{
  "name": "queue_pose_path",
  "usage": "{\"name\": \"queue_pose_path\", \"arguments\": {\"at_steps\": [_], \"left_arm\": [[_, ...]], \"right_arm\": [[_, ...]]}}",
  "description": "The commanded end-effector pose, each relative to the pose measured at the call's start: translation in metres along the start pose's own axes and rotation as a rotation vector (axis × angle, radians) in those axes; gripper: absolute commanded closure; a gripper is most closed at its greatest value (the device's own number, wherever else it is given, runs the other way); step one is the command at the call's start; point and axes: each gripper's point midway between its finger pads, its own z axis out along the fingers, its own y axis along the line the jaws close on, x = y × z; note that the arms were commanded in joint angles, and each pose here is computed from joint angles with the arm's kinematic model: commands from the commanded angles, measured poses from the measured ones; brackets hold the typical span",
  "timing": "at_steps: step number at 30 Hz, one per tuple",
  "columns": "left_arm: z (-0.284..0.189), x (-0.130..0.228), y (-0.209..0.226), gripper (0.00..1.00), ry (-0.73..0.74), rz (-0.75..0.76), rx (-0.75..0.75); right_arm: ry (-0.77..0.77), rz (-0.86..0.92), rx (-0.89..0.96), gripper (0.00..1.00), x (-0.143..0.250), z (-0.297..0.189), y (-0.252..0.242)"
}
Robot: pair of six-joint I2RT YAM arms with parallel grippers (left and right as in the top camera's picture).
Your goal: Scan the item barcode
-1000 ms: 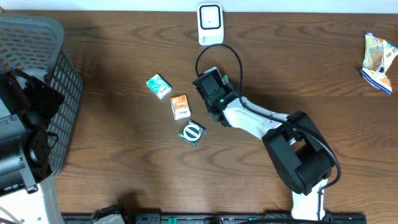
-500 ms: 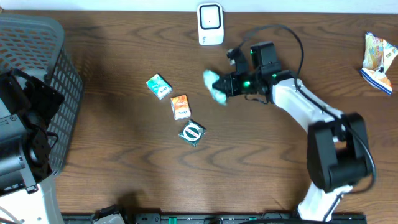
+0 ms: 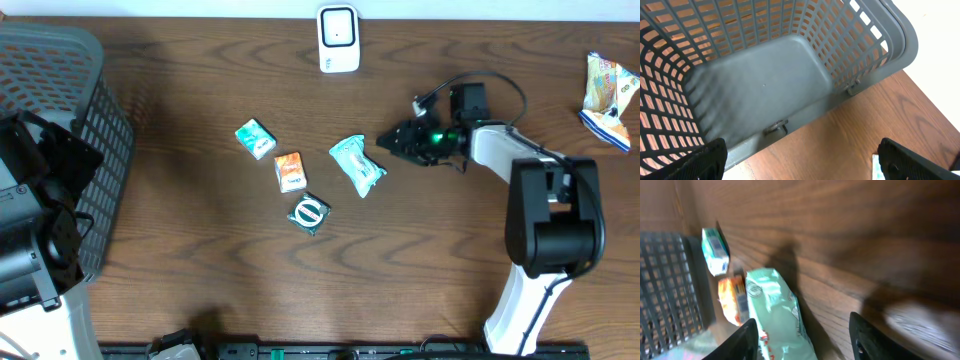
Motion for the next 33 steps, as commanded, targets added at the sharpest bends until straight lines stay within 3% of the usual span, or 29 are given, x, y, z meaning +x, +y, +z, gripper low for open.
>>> {"name": "queue_pose_path", "arguments": {"at_steps": [1,4,7,8,12,13,14,15,16,17,21,27,33], "left_arm": [[0.000,-0.001,0.002,0.05,-0.002,-0.010,-0.009],[0.000,-0.001,0.002,0.05,-0.002,-0.010,-0.009],[0.000,-0.001,0.002,0.05,-0.002,-0.010,-0.009],[0.000,-0.001,0.002,0.05,-0.002,-0.010,-0.009],[0.000,-0.001,0.002,0.05,-0.002,-0.010,-0.009],[0.000,-0.001,0.002,0.05,-0.002,-0.010,-0.009],[0.000,-0.001,0.002,0.05,-0.002,-0.010,-0.009],[0.000,-0.001,0.002,0.05,-0.002,-0.010,-0.009],[0.000,-0.001,0.002,0.05,-0.002,-0.010,-0.009],[0.000,-0.001,0.002,0.05,-0.002,-0.010,-0.009],[0.000,-0.001,0.002,0.05,-0.002,-0.010,-0.009],[0.000,-0.001,0.002,0.05,-0.002,-0.010,-0.009],[0.000,-0.001,0.002,0.05,-0.002,-0.010,-0.009]], "right_arm": [[-0.055,-0.141,-0.005,0.43,-0.011,-0.017,0.034],[0.005,-0.203,0.021,0.41,0.009,0.002,0.043],[0.046,-0.238,0.367,0.31,0.032,0.017,0.004],[0.056,-0.243,0.408,0.29,0.036,0.018,0.000],[0.112,-0.305,0.463,0.32,0.057,0.034,0.003],[0.117,-0.319,0.488,0.42,0.060,0.038,0.001],[0.116,-0.329,0.504,0.64,0.060,0.040,0.000],[0.116,-0.332,0.503,0.73,0.061,0.042,0.000],[0.109,-0.337,0.499,0.91,0.059,0.043,0.001],[0.087,-0.349,0.487,0.99,0.054,0.045,0.005],[0.000,-0.401,0.359,0.99,0.027,0.047,0.038],[-0.362,-0.560,0.146,0.99,-0.079,0.012,0.135],[-0.669,-0.409,-0.078,0.99,-0.142,-0.028,0.187]]}}
